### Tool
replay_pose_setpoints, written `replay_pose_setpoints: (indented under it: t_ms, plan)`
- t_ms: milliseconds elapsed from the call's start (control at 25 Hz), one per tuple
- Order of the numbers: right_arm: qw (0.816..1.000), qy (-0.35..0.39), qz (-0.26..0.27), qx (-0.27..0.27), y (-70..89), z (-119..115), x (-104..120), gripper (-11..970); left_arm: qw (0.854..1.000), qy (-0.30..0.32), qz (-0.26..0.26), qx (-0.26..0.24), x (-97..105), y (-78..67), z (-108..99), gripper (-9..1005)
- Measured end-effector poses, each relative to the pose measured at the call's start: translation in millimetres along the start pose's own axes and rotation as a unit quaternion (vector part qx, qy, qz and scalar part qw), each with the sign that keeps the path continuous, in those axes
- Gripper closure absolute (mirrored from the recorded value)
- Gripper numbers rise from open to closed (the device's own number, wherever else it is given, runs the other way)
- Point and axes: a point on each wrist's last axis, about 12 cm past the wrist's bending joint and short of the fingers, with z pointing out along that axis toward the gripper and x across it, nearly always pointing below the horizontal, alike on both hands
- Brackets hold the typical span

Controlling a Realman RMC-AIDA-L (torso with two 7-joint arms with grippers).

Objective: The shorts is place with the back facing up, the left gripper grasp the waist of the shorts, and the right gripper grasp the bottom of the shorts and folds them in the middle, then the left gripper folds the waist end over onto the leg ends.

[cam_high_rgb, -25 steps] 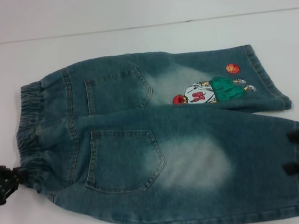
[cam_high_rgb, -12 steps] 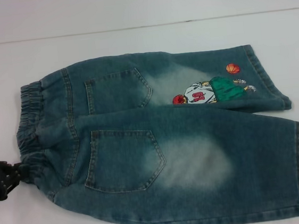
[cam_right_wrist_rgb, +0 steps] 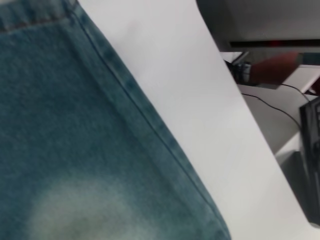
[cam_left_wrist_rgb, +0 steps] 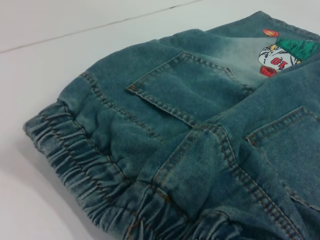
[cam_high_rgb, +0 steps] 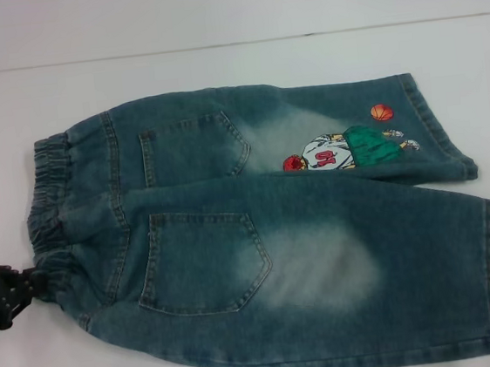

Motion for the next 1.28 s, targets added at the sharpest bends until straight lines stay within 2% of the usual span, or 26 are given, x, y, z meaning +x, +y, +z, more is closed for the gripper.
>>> replay_pose_setpoints:
  t_ms: [400,600,720,920,1280]
  plan:
    - [1.0,-0.013,-0.011,-0.012,-1.4,9.1,-2.4,17,1.0,0.001,-0.001,0.003,1.8,-1.1,1.2,927]
    - [0.999,-0.024,-0.021,-0.026,-0.4,13.7,-4.0,117,1.0,0.001,-0.002,0.004,2.4,-1.7,1.9,926]
    - [0.999,-0.031,-0.009,-0.007,-5.3,14.4,-4.0,336,1.0,0.0,-0.003,0.004,3.0,-2.0,1.7,926]
    - [0.999,-0.035,0.003,0.019,-11.5,16.2,-3.0,564,1.0,-0.002,-0.004,0.006,3.5,-4.4,3.9,925]
    - [1.0,-0.02,-0.011,0.009,-8.2,17.5,-3.6,763,1.0,-0.004,-0.004,0.009,2.4,-5.1,5.2,925]
